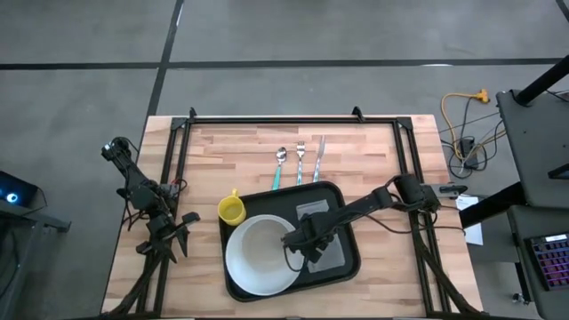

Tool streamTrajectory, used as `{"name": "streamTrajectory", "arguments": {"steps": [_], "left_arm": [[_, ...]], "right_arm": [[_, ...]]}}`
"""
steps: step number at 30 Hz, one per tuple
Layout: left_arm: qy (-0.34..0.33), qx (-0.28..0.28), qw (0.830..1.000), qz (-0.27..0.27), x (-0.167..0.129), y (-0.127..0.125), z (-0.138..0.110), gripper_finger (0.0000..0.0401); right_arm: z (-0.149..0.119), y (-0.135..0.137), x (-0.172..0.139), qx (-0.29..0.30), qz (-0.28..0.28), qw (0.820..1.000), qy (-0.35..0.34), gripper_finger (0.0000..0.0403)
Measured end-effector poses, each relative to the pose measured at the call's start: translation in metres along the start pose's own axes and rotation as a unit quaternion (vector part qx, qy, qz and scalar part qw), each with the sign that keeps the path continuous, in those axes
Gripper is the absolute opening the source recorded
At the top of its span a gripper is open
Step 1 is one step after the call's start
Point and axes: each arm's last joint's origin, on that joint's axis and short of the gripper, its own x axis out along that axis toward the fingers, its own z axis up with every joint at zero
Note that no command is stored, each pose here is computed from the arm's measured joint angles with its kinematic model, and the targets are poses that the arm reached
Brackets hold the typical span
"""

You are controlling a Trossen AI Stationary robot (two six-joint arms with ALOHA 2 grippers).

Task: Set up tray
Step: Put the gray napkin on the black serving tray to the right of the white plate, then adjust the black serving tray

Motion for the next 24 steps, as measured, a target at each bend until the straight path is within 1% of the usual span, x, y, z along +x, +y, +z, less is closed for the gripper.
{"name": "streamTrajectory", "arguments": {"steps": [10,14,20,24], "left_arm": [[0.0,0.0,1.0,0.0,0.0,0.0,0.0,0.0132],[0.0,0.0,1.0,0.0,0.0,0.0,0.0,0.0132],[0.0,0.0,1.0,0.0,0.0,0.0,0.0,0.0132],[0.0,0.0,1.0,0.0,0.0,0.0,0.0,0.0132]], "right_arm": [[-0.008,-0.013,0.008,0.049,-0.021,0.999,0.012,0.0082],[-0.008,-0.013,0.006,0.047,-0.019,0.999,0.01,0.0082],[-0.011,-0.018,-0.01,0.055,0.002,0.998,-0.006,0.008],[-0.016,-0.024,-0.031,0.068,0.015,0.996,-0.049,0.0081]]}}
